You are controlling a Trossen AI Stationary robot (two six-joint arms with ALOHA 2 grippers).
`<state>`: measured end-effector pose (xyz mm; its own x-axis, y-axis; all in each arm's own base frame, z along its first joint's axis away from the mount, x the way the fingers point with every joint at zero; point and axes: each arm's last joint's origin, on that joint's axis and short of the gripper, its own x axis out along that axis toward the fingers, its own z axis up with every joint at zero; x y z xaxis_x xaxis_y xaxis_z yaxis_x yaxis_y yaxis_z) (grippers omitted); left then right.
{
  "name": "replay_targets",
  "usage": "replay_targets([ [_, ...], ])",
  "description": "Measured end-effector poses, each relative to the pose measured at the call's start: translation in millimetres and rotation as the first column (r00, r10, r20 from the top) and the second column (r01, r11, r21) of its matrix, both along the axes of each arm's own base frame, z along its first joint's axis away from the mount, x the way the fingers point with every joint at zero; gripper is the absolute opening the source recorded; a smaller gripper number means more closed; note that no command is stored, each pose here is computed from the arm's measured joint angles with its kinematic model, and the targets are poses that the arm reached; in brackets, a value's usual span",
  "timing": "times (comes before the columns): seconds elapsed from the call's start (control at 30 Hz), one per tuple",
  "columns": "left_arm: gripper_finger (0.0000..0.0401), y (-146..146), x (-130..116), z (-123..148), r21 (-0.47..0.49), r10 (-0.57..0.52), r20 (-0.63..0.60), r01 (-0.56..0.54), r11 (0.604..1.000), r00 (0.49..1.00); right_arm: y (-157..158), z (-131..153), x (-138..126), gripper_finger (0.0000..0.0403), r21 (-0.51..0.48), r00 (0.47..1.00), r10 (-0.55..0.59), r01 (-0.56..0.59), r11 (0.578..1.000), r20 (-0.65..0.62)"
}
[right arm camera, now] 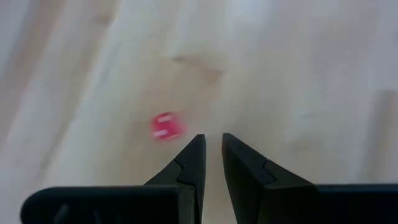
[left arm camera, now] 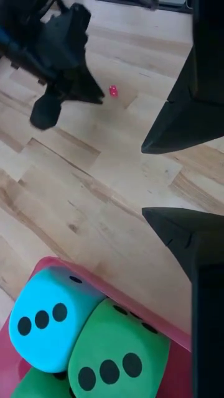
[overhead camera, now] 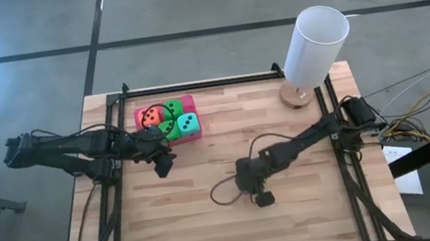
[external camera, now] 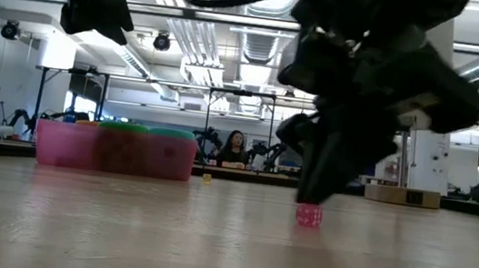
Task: Pick & Place Dice
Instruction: Put the small red dice into the red bin
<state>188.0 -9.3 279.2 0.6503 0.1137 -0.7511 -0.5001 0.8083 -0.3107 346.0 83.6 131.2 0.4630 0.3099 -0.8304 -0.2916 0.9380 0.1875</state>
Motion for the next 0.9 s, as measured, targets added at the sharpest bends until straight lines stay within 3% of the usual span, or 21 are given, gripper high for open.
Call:
replay_targets([
  [0.27,0.0149,0,0,0,-0.005,0.0,0.0,0.0,1.0,1.0,-28,10,13,0.0052,-0.029,0.997,-0.06,0.062,0.998,0.053],
  [0.5,0.0158,0,0,0,-0.005,0.0,0.006,0.0,1.0,1.0,-22,35,10,0.0052,-0.01,0.993,-0.053,0.054,0.998,0.11],
  [0.7,0.0163,-3,3,3,0.024,-0.049,0.039,0.048,0.999,0.998,-13,73,-7,0.0052,-0.001,0.981,-0.076,0.078,0.997,0.178],
  [0.9,0.0168,-12,8,8,0.091,-0.163,0.105,0.153,0.984,0.981,-9,96,-34,0.0052,0.021,0.979,-0.14,0.139,0.99,0.149],
])
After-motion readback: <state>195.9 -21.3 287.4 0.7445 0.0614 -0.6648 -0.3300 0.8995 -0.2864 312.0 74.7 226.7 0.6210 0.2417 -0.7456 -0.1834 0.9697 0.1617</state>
